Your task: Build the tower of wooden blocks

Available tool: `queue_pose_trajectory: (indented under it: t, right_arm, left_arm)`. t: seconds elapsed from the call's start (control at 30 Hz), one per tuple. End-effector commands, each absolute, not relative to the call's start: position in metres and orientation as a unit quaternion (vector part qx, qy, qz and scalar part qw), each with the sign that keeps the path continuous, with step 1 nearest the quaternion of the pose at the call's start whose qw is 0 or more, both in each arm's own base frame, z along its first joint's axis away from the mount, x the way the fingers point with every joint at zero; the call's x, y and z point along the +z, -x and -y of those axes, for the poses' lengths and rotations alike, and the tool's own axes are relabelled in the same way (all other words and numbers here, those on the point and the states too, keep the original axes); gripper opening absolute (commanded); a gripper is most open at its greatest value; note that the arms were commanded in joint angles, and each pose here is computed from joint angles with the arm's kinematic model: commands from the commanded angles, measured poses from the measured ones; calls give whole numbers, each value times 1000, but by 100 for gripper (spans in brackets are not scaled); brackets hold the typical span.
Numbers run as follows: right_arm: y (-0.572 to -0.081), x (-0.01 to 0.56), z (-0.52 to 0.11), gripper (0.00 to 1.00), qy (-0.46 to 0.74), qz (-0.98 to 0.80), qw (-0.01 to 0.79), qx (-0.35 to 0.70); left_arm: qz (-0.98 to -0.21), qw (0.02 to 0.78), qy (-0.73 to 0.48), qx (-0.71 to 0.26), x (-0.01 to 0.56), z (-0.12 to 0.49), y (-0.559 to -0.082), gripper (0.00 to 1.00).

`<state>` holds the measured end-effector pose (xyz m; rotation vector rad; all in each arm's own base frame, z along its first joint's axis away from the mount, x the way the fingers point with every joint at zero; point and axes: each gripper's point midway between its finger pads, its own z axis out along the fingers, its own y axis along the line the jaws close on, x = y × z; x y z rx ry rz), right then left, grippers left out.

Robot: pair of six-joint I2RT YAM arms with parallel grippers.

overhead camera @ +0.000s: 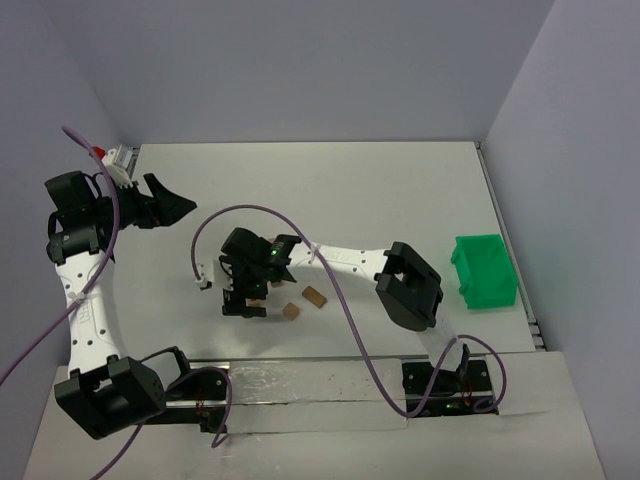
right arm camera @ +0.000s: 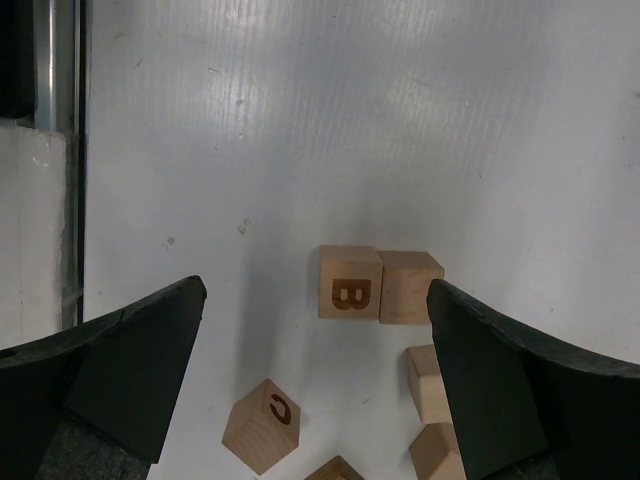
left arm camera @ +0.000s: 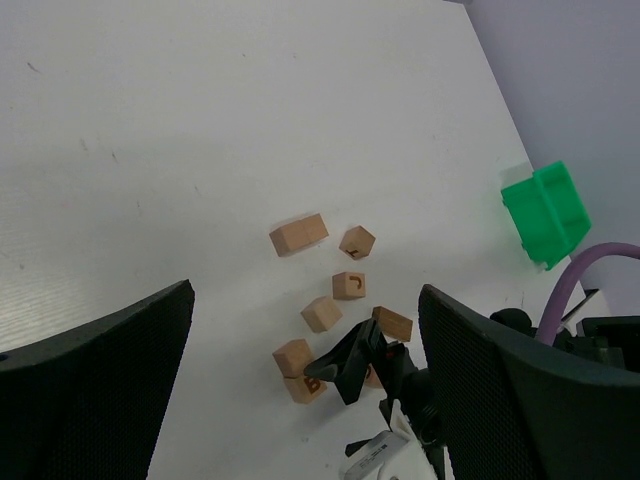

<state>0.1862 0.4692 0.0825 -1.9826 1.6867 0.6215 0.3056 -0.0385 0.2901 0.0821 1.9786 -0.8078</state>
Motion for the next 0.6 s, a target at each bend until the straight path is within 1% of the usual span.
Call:
queue_pose_trajectory:
  t: [0.0,0.23,0.57]
  right_arm:
    - [-198,83,-479,100,728,-590,244,250]
    - [-211,63,-470,100,741,-590,218,235]
    - [-227,51,-471,100,737,-599,212,230]
  left_arm:
    - [-790,516,-60,-325,313,40,-305,99]
    - [-793,510,-55,-329,307,38,-308,99]
    - [-799,502,-50,-328,296,36,-311,99]
